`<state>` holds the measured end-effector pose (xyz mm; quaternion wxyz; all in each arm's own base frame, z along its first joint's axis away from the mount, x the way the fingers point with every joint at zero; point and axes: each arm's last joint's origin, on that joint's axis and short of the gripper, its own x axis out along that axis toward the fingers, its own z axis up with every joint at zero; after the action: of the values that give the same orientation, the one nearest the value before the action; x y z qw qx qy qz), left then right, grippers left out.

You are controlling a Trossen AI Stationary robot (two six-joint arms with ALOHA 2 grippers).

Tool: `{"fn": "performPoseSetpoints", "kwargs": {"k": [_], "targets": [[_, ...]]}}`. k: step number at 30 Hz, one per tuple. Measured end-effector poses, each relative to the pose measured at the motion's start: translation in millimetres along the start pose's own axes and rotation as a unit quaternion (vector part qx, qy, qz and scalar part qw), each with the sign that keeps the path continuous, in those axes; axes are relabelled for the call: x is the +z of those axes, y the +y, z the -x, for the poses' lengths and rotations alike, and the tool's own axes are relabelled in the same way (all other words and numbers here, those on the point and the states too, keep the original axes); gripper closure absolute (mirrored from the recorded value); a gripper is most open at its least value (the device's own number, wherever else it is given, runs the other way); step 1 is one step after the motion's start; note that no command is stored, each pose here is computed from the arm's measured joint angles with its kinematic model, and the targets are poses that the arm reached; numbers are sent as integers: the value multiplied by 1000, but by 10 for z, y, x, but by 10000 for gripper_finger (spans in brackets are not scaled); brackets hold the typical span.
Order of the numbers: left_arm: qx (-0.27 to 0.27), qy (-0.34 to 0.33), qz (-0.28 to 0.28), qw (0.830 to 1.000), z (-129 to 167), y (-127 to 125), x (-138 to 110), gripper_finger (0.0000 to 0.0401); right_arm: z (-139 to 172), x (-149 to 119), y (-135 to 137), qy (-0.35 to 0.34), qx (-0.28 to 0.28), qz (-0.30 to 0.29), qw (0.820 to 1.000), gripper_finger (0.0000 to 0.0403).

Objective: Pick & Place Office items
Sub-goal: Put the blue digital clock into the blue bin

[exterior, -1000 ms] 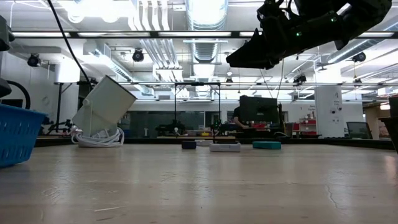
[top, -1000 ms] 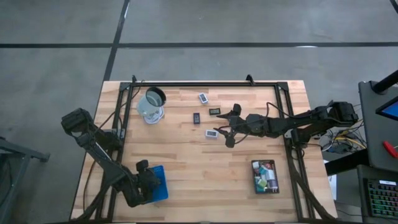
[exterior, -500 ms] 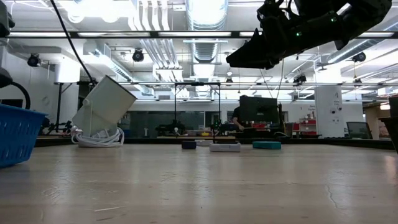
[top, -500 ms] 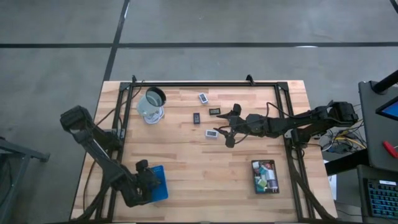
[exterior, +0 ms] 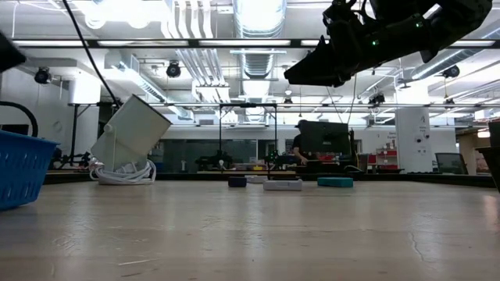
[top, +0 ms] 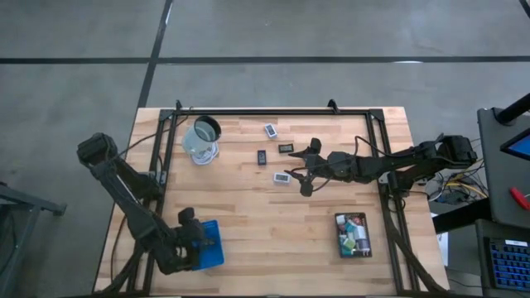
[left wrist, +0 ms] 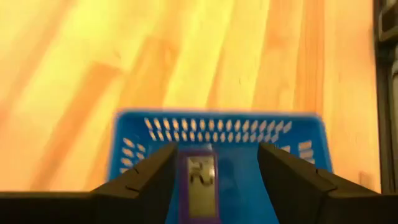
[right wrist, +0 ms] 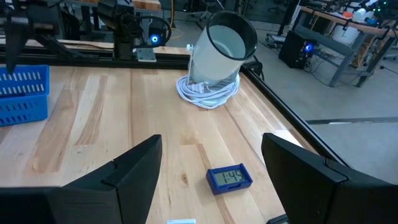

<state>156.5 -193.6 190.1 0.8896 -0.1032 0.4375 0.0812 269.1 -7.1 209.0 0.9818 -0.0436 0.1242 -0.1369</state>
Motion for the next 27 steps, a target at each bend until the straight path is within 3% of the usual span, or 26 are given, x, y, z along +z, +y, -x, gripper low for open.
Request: {"fn": "performPoseSetpoints", "kwargs": {"k": [6,14,22,27], "targets": [[61,-82,18,995,127,95,269,172,0,0,0,0,0,0,1000,129],[143,-104,93,980,-203,422,643,172,0,0,0,0,0,0,1000,129],[162,-152,148,964,-430,637,1015,172,0,0,0,0,0,0,1000,129],[162,-139,169,962,-474,736,1082,172,0,0,0,0,0,0,1000,129]]}}
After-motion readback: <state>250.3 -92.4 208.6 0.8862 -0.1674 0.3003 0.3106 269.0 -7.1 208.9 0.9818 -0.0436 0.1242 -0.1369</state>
